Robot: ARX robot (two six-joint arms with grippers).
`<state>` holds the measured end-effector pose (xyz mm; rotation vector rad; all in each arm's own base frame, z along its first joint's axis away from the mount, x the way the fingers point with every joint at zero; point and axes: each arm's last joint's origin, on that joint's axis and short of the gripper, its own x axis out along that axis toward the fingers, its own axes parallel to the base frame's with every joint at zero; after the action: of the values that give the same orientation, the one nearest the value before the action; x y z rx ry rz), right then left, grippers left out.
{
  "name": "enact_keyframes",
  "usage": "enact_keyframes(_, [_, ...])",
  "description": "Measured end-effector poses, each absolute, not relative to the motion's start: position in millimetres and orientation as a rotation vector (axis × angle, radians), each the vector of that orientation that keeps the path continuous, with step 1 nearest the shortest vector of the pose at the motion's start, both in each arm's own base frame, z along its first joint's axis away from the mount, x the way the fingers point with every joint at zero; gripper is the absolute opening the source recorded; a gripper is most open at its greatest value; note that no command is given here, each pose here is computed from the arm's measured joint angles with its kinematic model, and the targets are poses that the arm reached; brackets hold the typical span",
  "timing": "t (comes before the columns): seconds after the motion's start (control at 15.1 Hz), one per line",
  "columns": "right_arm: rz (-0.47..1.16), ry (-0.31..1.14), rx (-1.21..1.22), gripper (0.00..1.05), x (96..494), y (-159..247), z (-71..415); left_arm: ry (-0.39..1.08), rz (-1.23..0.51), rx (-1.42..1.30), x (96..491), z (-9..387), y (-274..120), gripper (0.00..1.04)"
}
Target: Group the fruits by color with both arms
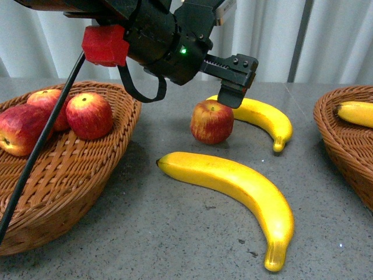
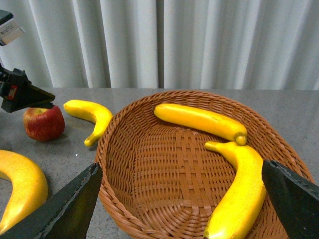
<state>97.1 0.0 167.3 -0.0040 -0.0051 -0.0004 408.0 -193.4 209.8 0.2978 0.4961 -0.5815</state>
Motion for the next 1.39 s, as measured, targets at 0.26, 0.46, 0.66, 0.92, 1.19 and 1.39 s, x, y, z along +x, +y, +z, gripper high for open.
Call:
enact_keyframes(0.26, [0.000,-0.005,-0.004,0.98,97.1,0.0,167.3,0.527,-0.572,0.302,412.5,196.7,-196.3,0.98])
enact_keyframes(0.46, [0.000,-0.005,-0.004,0.98,97.1,0.0,167.3,0.548,-0.583,0.298,414.1,186.5,-197.9,0.98])
enact_keyframes(0.66, [0.000,-0.005,-0.004,0.98,97.1,0.0,167.3,0.570,-0.593,0.287,413.5,179.8,-201.4,0.98])
enact_keyframes(0.92, [0.000,-0.005,-0.004,0.98,97.1,0.0,167.3,0.609,-0.609,0.294,410.0,170.7,-204.2,0.91])
enact_keyframes(1.19, [0.000,-0.005,-0.004,0.98,97.1,0.0,167.3,0.619,-0.609,0.296,410.0,171.3,-204.1,0.63])
enact_keyframes(1.39, [0.000,-0.005,-0.004,0.98,97.1,0.0,167.3,0.583,-0.539,0.289,407.3,181.7,-200.6,0.62])
